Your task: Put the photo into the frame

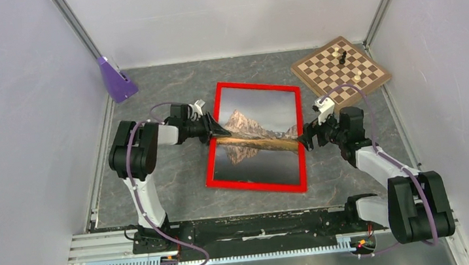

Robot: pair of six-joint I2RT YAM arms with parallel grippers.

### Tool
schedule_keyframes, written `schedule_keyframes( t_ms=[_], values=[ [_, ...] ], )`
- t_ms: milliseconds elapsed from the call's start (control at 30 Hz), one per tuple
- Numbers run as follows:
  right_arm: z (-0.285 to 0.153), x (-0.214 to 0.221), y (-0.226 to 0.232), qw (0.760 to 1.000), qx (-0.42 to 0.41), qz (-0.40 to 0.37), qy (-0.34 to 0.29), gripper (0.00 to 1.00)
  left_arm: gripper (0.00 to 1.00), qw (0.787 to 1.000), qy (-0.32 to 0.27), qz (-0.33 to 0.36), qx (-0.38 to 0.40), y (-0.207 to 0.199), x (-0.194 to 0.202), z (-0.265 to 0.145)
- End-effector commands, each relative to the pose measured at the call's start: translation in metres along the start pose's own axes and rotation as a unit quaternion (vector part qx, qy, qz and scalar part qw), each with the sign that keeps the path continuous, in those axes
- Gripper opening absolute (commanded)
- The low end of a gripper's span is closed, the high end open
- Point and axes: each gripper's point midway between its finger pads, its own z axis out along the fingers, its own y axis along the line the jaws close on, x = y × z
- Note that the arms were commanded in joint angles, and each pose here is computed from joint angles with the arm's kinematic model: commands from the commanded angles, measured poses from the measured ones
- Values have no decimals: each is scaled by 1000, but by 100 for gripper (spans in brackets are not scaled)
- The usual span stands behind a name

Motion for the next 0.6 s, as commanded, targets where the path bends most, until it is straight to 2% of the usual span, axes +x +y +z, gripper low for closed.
schedule_keyframes(
  t_ms=[0,67,200,567],
  values=[
    [2,-6,-6,1000,11,-7,-14,89,47,994,-16,-25,-101,51,7,4],
    [2,-3,-6,1000,13,-6,-10,89,56,994,-11,-30,-105,53,8,4],
    [1,-3,-7,1000,16,-8,-9,89,65,990,-7,-38,-137,58,9,-2],
    [0,-3,-8,1000,18,-12,-5,89,74,963,-3,-29,-268,83,8,-34]
  ],
)
